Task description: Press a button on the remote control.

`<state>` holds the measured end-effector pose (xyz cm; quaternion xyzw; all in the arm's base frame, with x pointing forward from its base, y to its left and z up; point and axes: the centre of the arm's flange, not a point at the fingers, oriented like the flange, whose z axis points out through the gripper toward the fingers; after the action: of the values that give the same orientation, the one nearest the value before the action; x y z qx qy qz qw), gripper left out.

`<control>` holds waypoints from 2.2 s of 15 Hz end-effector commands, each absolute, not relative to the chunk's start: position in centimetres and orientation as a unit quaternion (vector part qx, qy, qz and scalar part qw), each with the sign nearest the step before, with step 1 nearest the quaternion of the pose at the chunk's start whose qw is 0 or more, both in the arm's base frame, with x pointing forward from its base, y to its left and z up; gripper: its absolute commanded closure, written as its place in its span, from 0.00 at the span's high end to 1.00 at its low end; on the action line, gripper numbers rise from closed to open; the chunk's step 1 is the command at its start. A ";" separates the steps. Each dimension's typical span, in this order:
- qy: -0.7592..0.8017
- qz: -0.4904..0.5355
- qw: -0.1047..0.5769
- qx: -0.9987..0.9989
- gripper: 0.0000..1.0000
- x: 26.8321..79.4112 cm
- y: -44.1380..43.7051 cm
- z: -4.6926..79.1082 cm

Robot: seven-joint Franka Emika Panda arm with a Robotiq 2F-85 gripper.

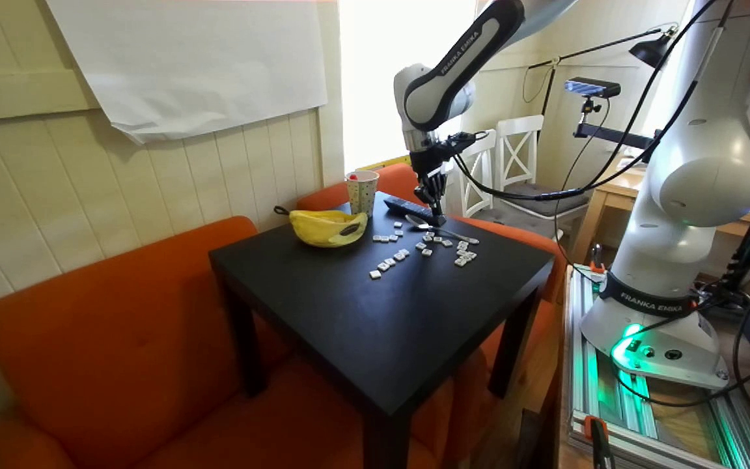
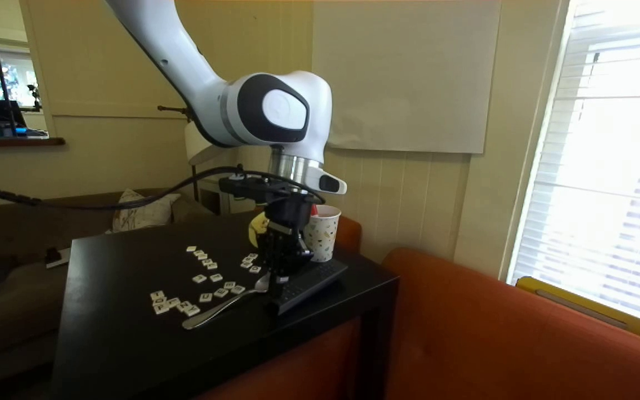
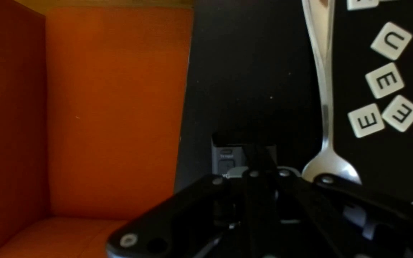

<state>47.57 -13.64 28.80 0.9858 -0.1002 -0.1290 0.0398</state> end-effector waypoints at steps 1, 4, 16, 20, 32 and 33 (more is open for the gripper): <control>-0.109 -0.138 0.042 0.984 0.00 47.9 -13.4 29.0; -0.111 -0.142 0.044 0.983 0.00 47.8 -13.4 29.1; -0.111 -0.137 0.040 0.983 0.00 47.9 -12.9 29.2; -0.125 -0.133 0.046 0.982 0.00 47.8 -13.2 30.0; -0.130 -0.141 0.034 0.981 0.00 48.0 -12.9 29.9; -0.130 -0.141 0.033 0.981 0.00 48.1 -12.9 29.9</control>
<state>47.71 -13.19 29.45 0.9818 -0.1252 -0.1368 0.0414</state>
